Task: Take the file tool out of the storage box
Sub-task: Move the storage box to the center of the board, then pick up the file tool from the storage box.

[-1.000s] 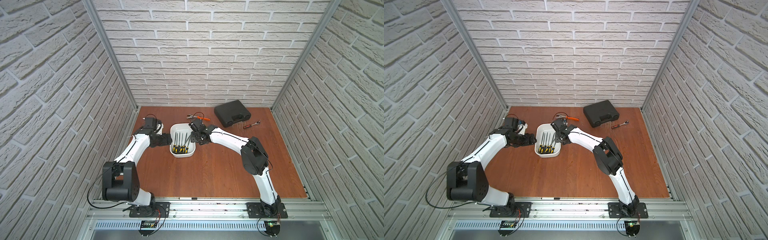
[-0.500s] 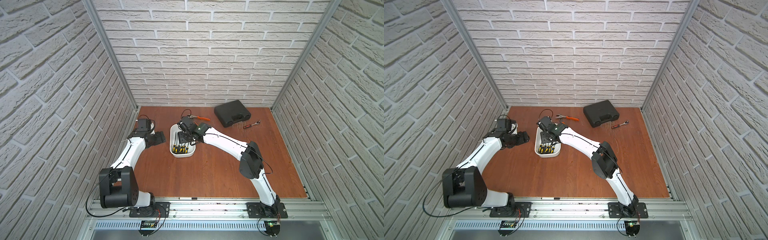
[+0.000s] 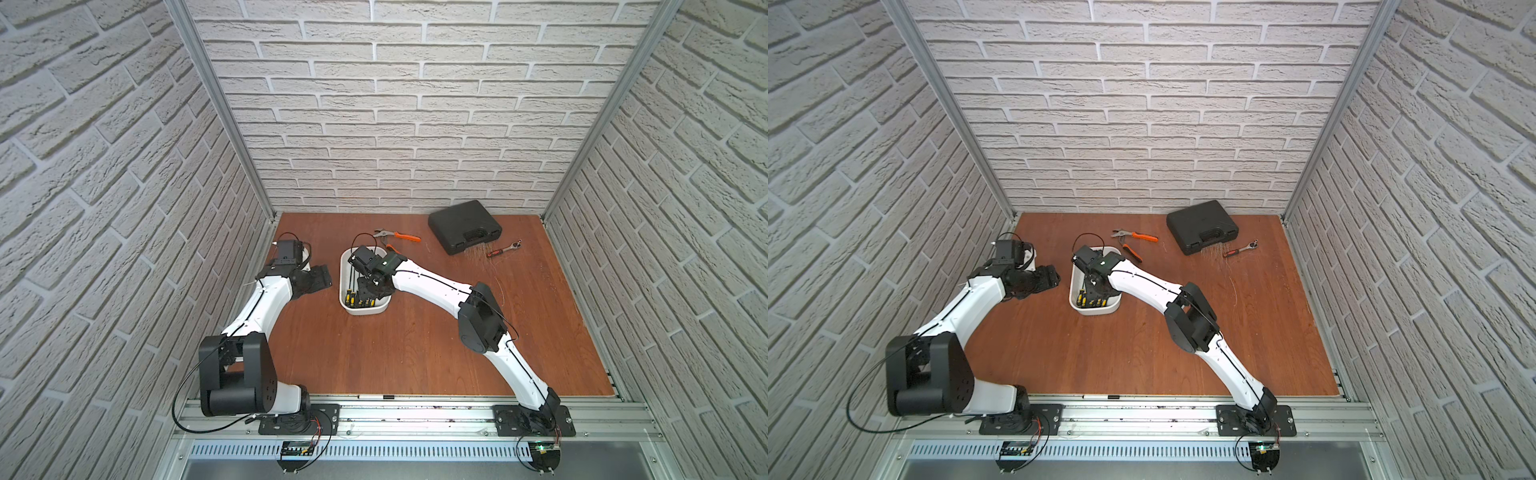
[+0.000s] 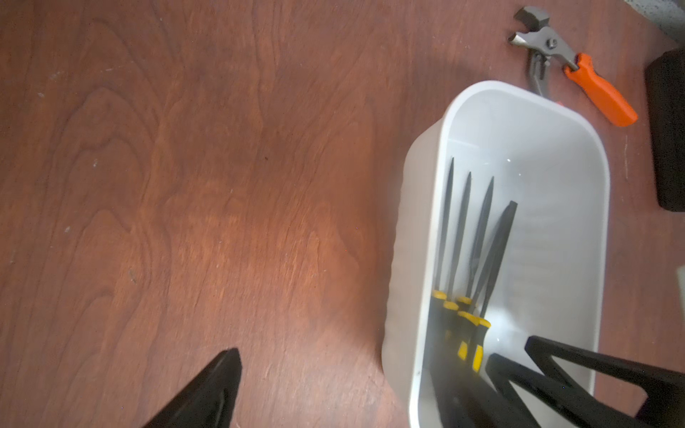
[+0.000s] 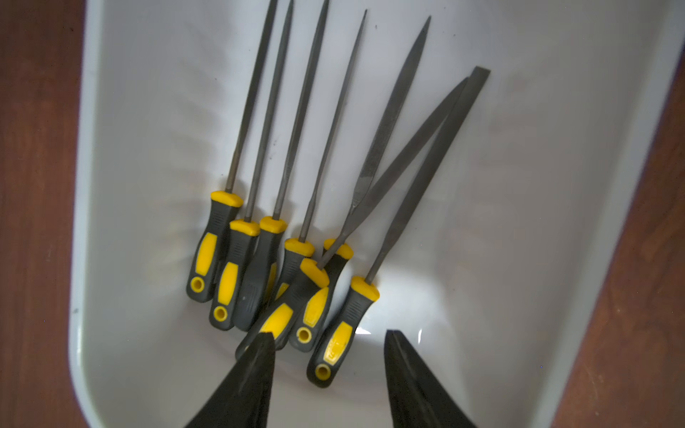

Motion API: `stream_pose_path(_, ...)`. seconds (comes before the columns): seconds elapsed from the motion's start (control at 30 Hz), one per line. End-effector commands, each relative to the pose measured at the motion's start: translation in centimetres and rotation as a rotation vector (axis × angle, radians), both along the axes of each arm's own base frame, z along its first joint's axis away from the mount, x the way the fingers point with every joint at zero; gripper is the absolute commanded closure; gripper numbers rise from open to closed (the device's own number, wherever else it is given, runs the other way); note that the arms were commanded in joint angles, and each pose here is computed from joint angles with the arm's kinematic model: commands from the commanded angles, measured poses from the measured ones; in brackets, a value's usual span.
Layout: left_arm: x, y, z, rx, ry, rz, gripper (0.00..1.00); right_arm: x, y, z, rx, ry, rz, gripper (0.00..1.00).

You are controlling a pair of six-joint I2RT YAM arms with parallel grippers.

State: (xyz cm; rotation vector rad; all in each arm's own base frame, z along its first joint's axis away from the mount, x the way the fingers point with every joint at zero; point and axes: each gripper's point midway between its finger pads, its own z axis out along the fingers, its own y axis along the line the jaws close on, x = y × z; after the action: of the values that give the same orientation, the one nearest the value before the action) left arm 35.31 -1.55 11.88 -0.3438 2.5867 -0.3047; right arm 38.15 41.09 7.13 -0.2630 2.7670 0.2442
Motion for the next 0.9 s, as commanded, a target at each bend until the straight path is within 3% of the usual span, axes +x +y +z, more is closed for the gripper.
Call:
stream_pose_path(0.0,0.2,0.1,-0.4,-0.003,-0.01,0.001,0.14,-0.5,1.4,0.5,0.033,0.005,0.004,0.47)
stream_pose_path(0.53,0.0,0.0,-1.2,-0.003,0.011,-0.01,0.14,-1.3,2.1,-2.3,0.003,0.06,0.01,0.48)
stream_pose_path(0.87,-0.1,0.0,-1.2,0.0,0.016,-0.012,0.14,-1.2,2.7,-3.3,0.006,0.071,0.022,0.62)
